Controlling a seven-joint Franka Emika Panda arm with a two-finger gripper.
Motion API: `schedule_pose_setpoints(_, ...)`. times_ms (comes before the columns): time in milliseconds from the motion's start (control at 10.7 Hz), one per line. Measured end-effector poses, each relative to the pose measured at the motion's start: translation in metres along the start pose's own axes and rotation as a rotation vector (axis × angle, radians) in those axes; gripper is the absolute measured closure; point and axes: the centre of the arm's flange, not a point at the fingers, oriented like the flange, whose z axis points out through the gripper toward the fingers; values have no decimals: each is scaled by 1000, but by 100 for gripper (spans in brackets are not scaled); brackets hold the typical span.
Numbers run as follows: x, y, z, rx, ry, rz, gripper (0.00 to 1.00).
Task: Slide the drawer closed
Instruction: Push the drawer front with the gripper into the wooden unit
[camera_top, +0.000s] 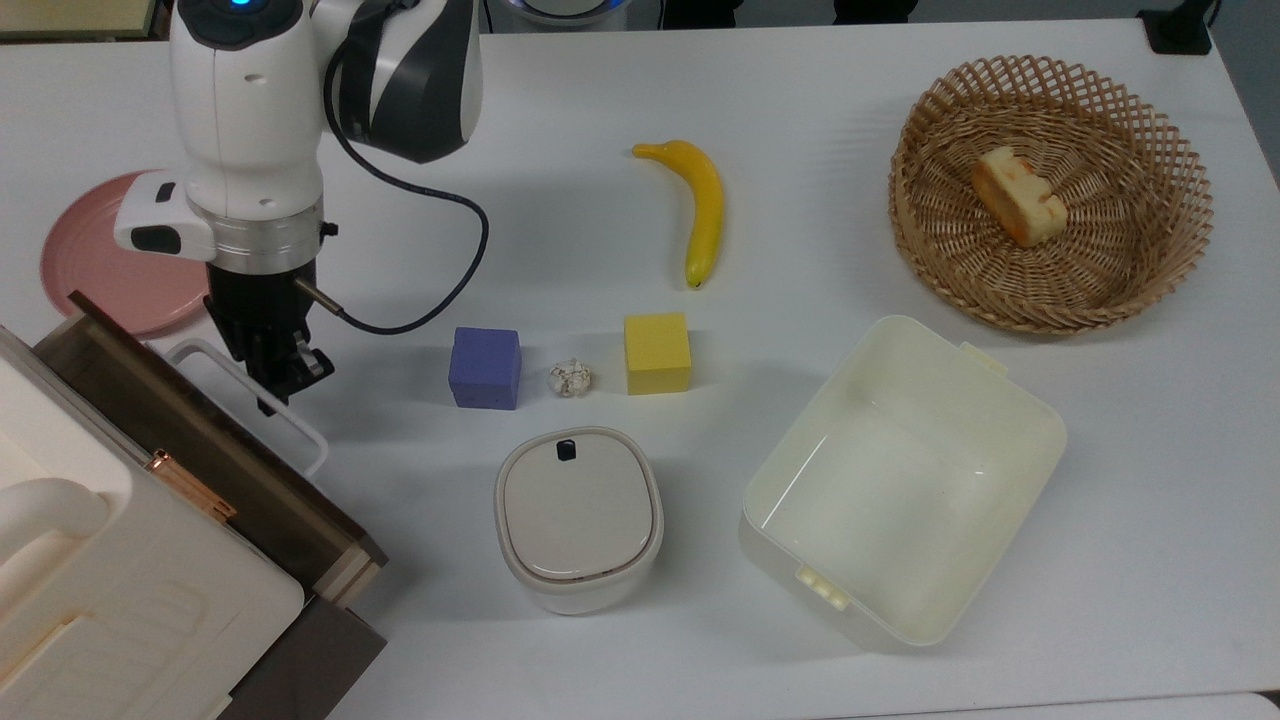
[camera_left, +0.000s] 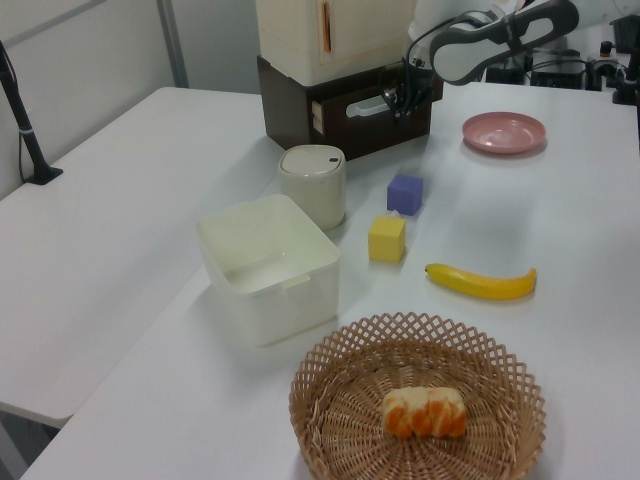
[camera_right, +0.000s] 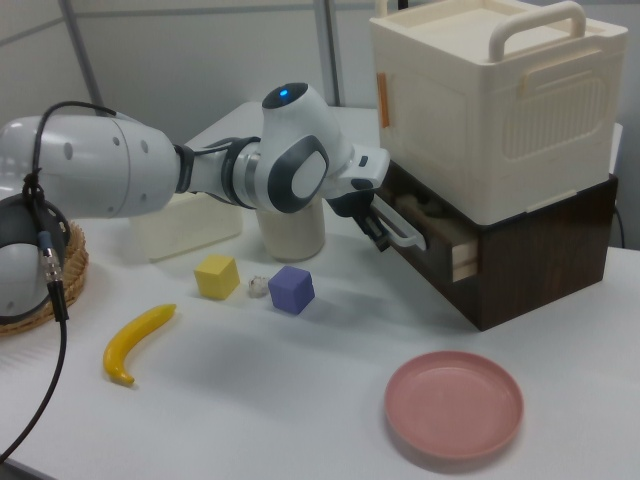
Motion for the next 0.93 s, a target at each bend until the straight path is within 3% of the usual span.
schedule_pose_setpoints(466, 20, 5, 19, 62, 158, -43, 99)
schedule_pose_setpoints(932, 26, 8, 26, 57, 165, -45, 99)
